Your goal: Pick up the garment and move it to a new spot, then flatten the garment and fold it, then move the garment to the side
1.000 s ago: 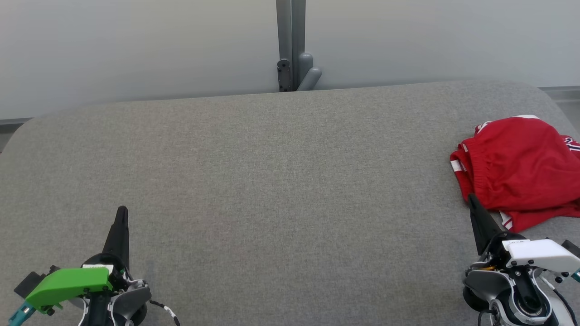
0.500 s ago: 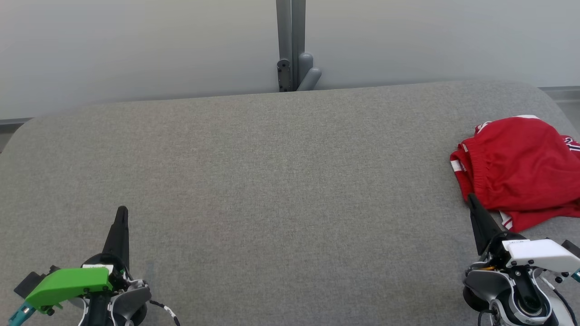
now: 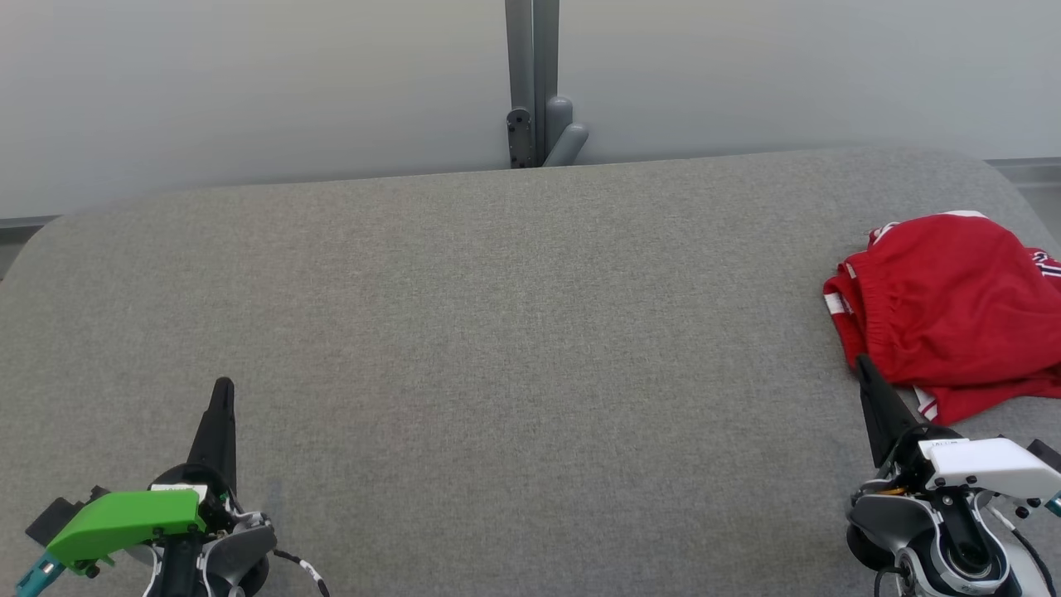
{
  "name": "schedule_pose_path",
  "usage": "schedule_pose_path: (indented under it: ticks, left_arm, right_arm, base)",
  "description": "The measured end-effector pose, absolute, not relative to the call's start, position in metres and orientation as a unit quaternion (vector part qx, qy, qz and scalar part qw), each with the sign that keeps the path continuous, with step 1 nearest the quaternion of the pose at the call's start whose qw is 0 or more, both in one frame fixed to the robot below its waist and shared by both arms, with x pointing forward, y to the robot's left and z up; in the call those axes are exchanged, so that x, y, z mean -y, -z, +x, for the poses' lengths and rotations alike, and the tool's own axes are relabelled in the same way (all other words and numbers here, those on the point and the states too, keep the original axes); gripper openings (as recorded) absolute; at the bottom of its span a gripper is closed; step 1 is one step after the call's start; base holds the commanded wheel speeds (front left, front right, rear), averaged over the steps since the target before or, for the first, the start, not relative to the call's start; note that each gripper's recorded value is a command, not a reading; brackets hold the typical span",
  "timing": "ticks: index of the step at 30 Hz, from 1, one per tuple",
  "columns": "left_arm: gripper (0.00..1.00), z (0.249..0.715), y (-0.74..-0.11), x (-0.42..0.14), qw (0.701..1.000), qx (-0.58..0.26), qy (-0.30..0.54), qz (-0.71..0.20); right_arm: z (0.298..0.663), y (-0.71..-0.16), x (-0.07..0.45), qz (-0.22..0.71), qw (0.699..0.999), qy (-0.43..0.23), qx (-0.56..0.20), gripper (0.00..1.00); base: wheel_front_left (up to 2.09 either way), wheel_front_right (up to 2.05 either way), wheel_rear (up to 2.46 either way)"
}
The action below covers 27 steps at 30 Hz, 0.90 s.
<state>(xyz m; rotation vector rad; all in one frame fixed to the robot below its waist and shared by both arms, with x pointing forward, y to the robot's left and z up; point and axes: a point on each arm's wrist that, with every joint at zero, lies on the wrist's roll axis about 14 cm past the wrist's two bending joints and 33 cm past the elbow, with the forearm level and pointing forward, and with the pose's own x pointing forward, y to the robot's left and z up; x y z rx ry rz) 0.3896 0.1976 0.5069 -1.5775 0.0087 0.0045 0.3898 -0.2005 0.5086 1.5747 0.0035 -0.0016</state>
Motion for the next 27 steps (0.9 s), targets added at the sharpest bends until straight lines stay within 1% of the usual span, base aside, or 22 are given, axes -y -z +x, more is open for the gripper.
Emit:
schedule_pose_path:
  ticks: [27]
  left_arm:
    - [0.0,0.3896,-0.507,-0.1976,0.705,-0.004,-0.002,-0.709]
  right_arm:
    - [0.3898,-0.5086,0.2005,0.708,0.706,0.001,-0.002,0.0]
  base:
    - [0.0,0.0,0.0]
